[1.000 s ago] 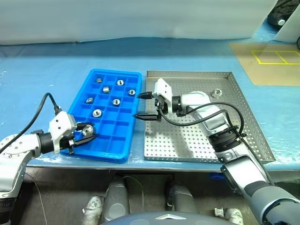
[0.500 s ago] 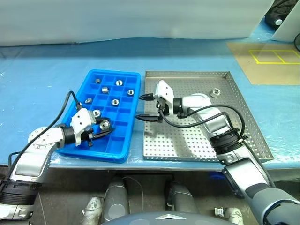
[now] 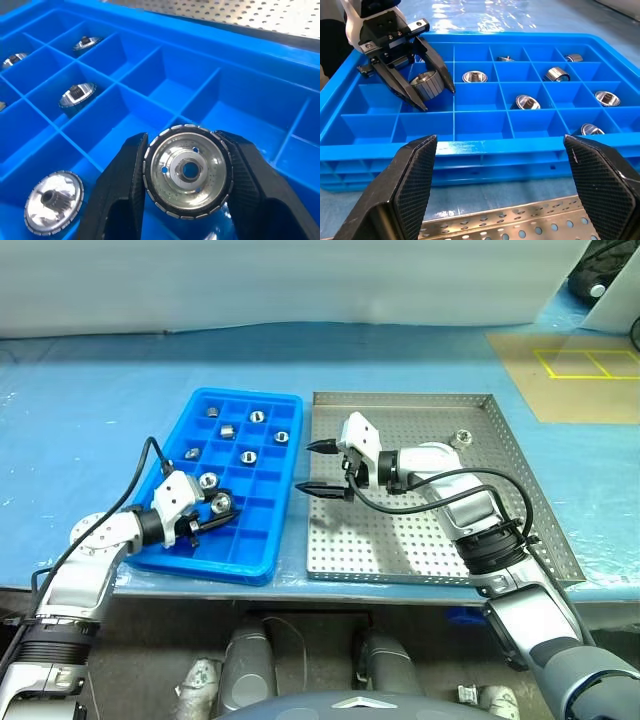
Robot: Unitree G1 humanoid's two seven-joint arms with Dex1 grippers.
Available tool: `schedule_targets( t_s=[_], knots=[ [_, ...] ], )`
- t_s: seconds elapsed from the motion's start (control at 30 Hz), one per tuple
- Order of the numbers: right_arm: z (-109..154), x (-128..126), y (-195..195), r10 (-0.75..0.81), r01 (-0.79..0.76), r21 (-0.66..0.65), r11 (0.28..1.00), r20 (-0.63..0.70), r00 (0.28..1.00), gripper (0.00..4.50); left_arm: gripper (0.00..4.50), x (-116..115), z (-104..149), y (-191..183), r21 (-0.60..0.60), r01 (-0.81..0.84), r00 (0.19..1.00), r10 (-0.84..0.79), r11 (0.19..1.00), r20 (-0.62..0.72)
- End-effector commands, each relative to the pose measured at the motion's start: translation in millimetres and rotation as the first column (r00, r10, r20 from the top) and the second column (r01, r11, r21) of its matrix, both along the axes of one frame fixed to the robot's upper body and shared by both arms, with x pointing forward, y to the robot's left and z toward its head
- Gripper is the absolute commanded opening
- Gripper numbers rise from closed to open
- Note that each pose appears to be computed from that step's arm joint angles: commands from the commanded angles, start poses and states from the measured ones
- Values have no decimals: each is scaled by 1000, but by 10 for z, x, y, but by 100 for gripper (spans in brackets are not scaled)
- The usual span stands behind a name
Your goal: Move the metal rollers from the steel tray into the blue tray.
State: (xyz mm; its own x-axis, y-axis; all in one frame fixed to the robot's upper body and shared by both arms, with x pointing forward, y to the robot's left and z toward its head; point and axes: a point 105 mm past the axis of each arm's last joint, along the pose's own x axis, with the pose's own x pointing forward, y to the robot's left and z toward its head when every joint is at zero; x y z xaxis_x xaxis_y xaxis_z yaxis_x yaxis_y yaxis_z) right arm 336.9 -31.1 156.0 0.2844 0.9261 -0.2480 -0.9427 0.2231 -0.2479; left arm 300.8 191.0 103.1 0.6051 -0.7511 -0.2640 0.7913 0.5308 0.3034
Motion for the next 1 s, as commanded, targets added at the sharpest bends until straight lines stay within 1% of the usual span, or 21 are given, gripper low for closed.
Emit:
schedule_targets(
  t_s=[0.03,0.13,0.27,0.33,0.37,0.5,0.67,0.73,0.83,0.9,0.93,1.0],
  knots=[
    [163,-30,8,9,-11,32,999,55,998,416,178,45,232,-96,-36,26,997,-23,999,75],
    [160,-25,5,6,-7,34,999,54,998,416,178,52,274,-136,-46,41,996,-37,998,77],
    [159,-24,3,1,-3,37,999,56,998,416,178,-10,171,-138,-19,81,997,-81,997,18],
    [160,-21,-1,-2,0,38,999,57,998,416,249,-23,146,-127,-3,88,996,-88,996,10],
    [159,-19,-4,-3,1,38,999,57,998,416,266,-22,144,-123,-4,86,996,-86,996,8],
    [154,-23,-10,-8,6,38,999,58,998,416,397,38,168,-50,-4,34,999,-34,999,39],
    [152,-16,-20,-10,8,35,999,61,998,416,397,60,176,-31,1,25,998,-26,1000,58],
    [160,-14,-27,-10,8,33,999,64,998,416,397,88,335,-58,-34,30,995,-26,999,95],
    [180,-4,-51,-16,14,33,999,67,998,416,397,194,753,-67,-162,7,982,23,987,186],
    [188,10,-70,-26,24,35,999,67,997,416,397,234,962,-55,-235,1,975,51,972,216],
    [190,17,-83,-33,31,38,999,66,997,416,397,245,1062,-63,-270,4,973,59,963,225],
    [193,31,-111,-48,45,41,998,64,997,416,397,244,1170,-112,-305,21,973,51,952,227]
  ],
)
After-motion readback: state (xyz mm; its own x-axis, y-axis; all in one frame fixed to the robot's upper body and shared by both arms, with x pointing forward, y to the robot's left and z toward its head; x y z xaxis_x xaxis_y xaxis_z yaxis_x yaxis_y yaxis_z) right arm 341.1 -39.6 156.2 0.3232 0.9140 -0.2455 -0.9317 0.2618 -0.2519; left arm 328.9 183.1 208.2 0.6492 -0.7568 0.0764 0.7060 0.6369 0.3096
